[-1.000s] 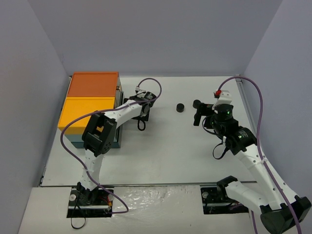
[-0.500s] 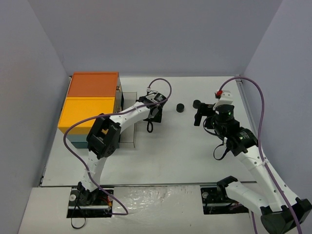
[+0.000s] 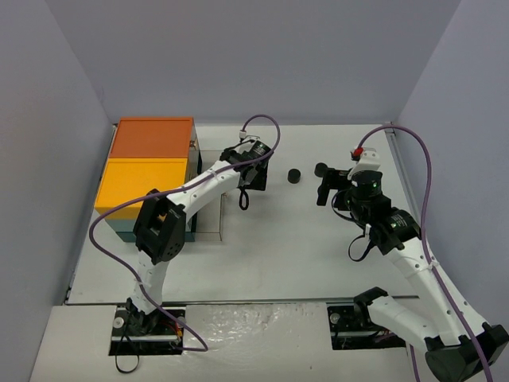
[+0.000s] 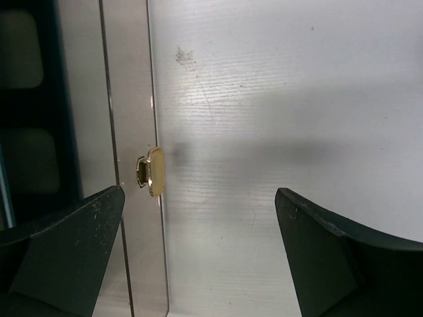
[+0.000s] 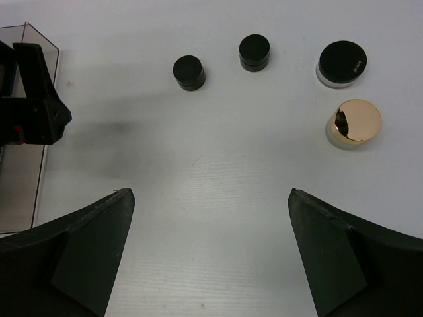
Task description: Organize the makeup
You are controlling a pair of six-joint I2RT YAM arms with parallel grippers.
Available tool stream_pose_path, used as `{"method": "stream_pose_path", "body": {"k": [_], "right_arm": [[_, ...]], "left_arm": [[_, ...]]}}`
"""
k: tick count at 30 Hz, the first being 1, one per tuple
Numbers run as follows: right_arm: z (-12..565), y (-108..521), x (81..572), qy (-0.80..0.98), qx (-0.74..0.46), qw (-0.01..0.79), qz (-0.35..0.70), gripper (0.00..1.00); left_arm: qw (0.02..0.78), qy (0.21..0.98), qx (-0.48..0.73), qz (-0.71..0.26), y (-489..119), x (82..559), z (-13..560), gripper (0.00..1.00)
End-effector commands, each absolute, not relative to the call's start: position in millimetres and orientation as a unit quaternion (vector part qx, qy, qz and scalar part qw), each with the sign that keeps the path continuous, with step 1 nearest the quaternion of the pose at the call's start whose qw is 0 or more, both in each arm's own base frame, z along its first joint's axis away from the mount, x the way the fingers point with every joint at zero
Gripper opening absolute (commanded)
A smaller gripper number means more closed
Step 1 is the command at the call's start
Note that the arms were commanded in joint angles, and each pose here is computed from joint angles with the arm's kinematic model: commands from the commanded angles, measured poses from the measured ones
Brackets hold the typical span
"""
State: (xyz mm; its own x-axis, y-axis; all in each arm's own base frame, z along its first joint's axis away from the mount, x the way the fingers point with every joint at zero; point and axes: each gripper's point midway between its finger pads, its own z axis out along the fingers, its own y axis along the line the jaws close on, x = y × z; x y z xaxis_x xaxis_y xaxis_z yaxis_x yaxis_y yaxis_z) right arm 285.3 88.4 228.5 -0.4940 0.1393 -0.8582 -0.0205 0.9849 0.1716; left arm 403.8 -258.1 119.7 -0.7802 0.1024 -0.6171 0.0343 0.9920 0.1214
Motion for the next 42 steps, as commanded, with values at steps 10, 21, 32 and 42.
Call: {"method": "stream_pose_path", "body": {"k": [10,21,32,42], "right_arm": [[238,88,292,0.851,0.036,0.518,0.081,1.00],[237,88,294,0.852,0.038,0.516,0.081,1.00],[232,87,295,0.855,0.039,0.511,0.074,1.00],[223,91,302,0.864,0.037,0.497,0.071,1.00]], "left_arm": [[0.338,0.939,-0.004,0.054,-222,419,143,0.97],[0.301,0.953,0.025,-0.015,-255,414,119,0.97],[0.293,0.951,0.037,-0.089,-301,406,126,0.97],[0.310,0.942,0.042,-0.124,-315,408,149,0.97]]}}
